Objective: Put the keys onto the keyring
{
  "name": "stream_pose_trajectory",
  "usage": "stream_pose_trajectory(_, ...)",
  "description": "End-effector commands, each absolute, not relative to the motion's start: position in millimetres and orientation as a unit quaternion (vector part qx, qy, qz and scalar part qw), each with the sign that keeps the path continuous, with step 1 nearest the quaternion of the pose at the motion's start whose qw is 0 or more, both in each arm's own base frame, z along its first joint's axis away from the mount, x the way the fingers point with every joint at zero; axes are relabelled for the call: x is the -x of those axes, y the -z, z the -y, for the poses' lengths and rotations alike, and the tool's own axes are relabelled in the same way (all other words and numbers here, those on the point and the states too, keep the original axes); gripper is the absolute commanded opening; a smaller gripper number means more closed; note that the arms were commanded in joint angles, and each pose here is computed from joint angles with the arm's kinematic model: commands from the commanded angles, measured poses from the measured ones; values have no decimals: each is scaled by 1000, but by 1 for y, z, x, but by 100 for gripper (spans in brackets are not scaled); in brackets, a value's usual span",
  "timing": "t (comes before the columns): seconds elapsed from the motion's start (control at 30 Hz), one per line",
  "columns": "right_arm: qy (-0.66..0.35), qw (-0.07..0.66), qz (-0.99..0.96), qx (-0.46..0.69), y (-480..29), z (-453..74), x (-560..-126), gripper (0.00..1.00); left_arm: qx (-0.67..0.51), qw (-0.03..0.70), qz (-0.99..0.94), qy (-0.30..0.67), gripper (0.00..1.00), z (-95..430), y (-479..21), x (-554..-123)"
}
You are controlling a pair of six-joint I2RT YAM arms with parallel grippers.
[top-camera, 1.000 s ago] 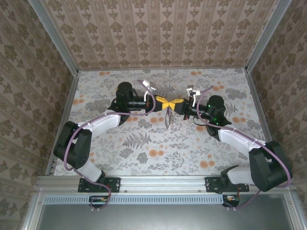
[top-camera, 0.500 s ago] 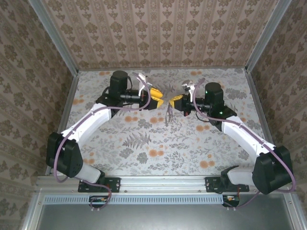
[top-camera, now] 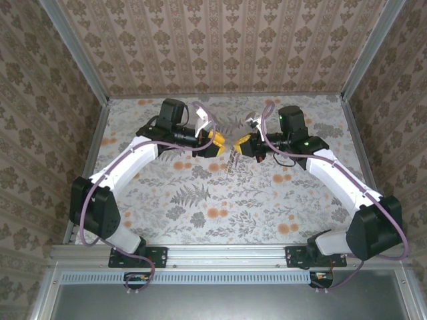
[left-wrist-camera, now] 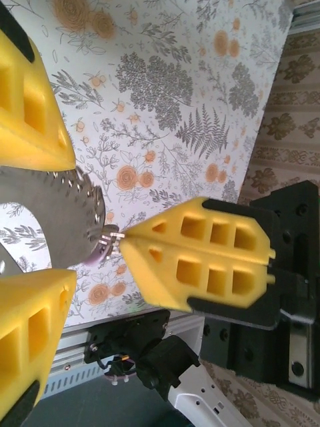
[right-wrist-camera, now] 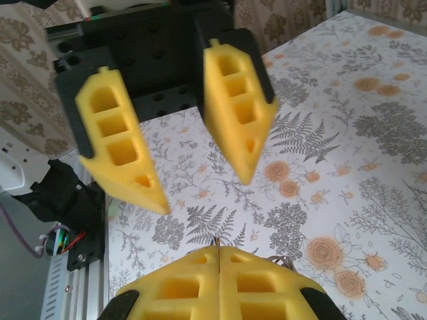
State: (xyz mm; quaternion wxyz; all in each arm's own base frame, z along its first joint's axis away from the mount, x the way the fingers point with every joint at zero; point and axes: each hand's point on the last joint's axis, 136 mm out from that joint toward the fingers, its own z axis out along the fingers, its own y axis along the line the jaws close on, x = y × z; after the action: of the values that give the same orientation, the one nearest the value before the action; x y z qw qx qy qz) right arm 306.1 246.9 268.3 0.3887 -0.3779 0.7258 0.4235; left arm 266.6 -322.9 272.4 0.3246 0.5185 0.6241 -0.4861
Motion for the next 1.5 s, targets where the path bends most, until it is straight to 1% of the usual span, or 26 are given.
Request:
stream_pose_trajectory(0.0,-442,381,-707,400,-276,-253,-298,0,-536,316,-607,495,42,329,-278,-260)
stream_pose_trajectory(0.47,-446,381,-703,401,-275,-255,-298,0,-546,293,-595,512,39,347,-270,-254)
stream_pose_trajectory(0.57,-446,383,-703,401,-275,-255,-299,0,-546,291,-590,518,34,349,-271,-253)
stream_pose_trajectory(0.67,-445,384,-703,400,-275,-255,-300,0,-547,289,-587,522,24,351,-271,-252)
stream_pose_trajectory(0.73,-446,384,-703,400,-274,-255,-299,0,-548,288,-585,524,20,353,-271,-252)
stream_pose_trajectory(0.83,-444,385,-704,399,-274,-255,-301,0,-549,286,-582,527,12,355,-270,-250)
stream_pose_trajectory(1.0,-444,389,-703,396,-274,-255,-303,0,-553,277,-574,537,7,360,-269,-244)
stream_pose_trajectory(1.1,-442,394,-704,391,-275,-255,-305,0,-555,275,-570,540,0,364,-267,-241)
stream_pose_trajectory(1.17,-436,403,-708,382,-277,-254,-309,0,-552,279,-572,539,0,364,-265,-242)
stream_pose_trajectory(1.23,-430,417,-711,368,-280,-249,-315,12,-546,290,-575,535,0,365,-264,-245)
stream_pose_trajectory(1.27,-427,427,-713,357,-282,-246,-318,23,-544,297,-579,530,0,365,-263,-248)
stream_pose_trajectory(1.3,-421,438,-715,345,-285,-241,-321,29,-540,305,-582,525,0,364,-262,-251)
stream_pose_trajectory(1.37,-421,460,-713,320,-292,-229,-325,37,-533,321,-584,521,0,361,-264,-256)
stream_pose_trajectory(1.4,-423,473,-710,305,-296,-223,-326,39,-529,327,-583,523,0,360,-266,-257)
stream_pose_trajectory(1.47,-424,496,-705,277,-301,-210,-328,40,-523,343,-579,523,0,357,-271,-260)
